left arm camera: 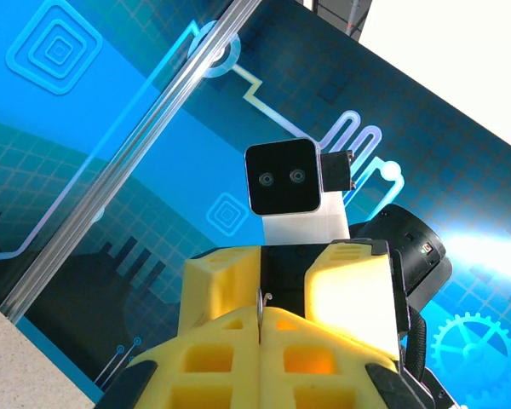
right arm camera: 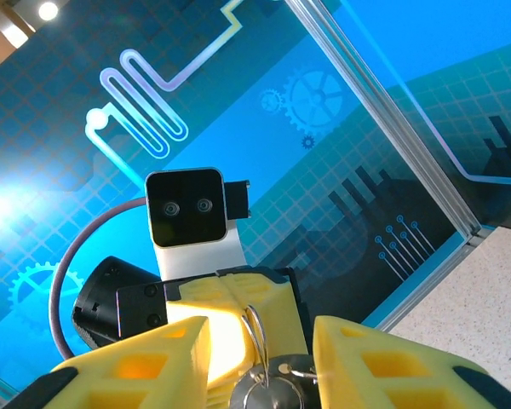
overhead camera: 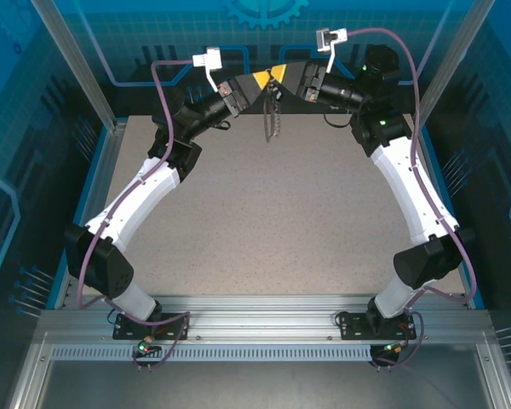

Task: Put the keys on the keyring

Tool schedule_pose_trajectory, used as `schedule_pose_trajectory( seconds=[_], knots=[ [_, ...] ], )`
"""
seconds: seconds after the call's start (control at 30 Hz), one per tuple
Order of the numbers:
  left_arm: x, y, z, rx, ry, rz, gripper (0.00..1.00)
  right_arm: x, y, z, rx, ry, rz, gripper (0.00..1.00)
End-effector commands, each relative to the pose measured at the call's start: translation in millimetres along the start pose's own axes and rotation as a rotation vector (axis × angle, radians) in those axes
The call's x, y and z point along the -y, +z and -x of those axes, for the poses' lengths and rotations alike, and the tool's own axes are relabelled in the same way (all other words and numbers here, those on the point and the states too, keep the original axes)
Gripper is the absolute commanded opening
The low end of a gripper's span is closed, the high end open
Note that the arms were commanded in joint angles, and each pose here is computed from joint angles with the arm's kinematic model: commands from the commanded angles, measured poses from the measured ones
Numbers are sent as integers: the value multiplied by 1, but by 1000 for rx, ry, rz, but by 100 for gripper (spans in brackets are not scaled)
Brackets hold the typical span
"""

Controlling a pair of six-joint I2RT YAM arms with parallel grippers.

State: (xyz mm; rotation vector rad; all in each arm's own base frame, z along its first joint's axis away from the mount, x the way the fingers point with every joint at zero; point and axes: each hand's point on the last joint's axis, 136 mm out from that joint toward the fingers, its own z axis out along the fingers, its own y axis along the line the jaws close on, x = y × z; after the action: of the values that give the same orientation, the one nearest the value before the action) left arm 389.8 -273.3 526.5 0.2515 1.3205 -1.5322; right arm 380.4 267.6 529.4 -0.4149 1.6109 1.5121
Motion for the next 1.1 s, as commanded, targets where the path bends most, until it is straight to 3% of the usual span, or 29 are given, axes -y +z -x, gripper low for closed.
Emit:
schedule_pose_trajectory(
  seconds=[0.0, 0.17, 0.4, 0.5, 0.6, 0.73, 0.77, 0.87, 0.97, 1.07],
  knots=[
    [31, -2, 15, 29, 52, -76, 0, -13, 4, 5, 10, -25, 31, 31],
    [30, -2, 16, 31, 57, -74, 0, -12, 5, 4, 1, -23, 37, 18],
    [29, -1, 15, 29, 56, -69, 0, -14, 6, -1, -21, -16, 56, 21],
    [28, -1, 14, 27, 56, -69, 0, -13, 6, -2, -23, -13, 57, 15],
    [27, -1, 14, 26, 56, -68, 0, -13, 6, -2, -23, -15, 59, 0],
    [25, -2, 13, 21, 56, -53, 0, -13, 5, -1, -22, -28, 49, 0],
    [24, -3, 13, 18, 58, -41, 2, -11, 3, 0, -25, -37, 35, 0],
    [19, -10, 19, 19, 65, -5, 26, -2, -5, 4, -35, -59, -1, 0],
    [11, -21, 28, 18, 68, 40, 42, 10, -16, 8, -64, -85, -33, 0],
    [4, -27, 30, -26, 61, 77, 49, 17, -22, 5, -113, -130, -53, 0]
  ],
)
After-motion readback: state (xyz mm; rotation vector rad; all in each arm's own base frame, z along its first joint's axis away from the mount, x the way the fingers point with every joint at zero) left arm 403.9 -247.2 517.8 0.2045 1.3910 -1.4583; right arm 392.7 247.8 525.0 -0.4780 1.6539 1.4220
